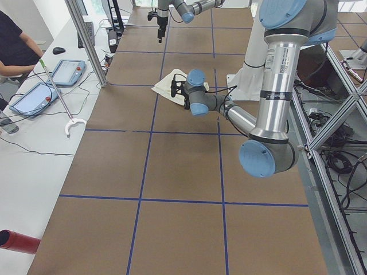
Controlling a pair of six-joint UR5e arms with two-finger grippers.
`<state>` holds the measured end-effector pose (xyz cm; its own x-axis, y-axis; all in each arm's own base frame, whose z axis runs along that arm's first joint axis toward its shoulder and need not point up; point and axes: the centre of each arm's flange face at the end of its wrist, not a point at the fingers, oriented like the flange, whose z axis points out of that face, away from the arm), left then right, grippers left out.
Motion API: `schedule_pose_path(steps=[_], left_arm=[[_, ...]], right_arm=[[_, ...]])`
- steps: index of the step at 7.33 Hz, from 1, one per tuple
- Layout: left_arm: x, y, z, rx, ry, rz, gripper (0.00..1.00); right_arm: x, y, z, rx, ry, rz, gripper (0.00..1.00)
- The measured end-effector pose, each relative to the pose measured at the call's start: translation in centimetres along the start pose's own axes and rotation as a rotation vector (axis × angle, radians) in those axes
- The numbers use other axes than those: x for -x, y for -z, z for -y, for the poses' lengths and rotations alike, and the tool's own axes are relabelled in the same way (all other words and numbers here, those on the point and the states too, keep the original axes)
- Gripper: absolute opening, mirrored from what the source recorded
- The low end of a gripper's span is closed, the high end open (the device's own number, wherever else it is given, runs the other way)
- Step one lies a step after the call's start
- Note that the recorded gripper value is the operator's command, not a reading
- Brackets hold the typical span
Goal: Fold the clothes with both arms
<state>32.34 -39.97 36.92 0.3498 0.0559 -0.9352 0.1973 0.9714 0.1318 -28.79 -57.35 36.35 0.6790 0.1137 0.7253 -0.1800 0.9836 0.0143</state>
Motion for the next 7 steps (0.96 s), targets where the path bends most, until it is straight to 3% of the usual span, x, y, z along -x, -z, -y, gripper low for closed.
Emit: schedule_pose_path(steps=[3, 5, 7], left_arm=[[9.7, 6.9, 7.6, -0.07, -0.273, 0.29, 1.0], [17.5, 13.7, 11.6, -0.023, -0.382, 0.419, 1.0], [29.8, 20.7, 13.1, 0.058, -0.445, 0.455, 1.0]], right_arm=[[-13.7, 2.0, -0.2, 0.046, 0.217, -0.125, 1.0], [-24.1, 3.6, -0.9, 0.1, 0.308, -0.119, 1.0], [-35.4, 5.1, -3.8, 0.144, 0.338, -0.071, 1.0]])
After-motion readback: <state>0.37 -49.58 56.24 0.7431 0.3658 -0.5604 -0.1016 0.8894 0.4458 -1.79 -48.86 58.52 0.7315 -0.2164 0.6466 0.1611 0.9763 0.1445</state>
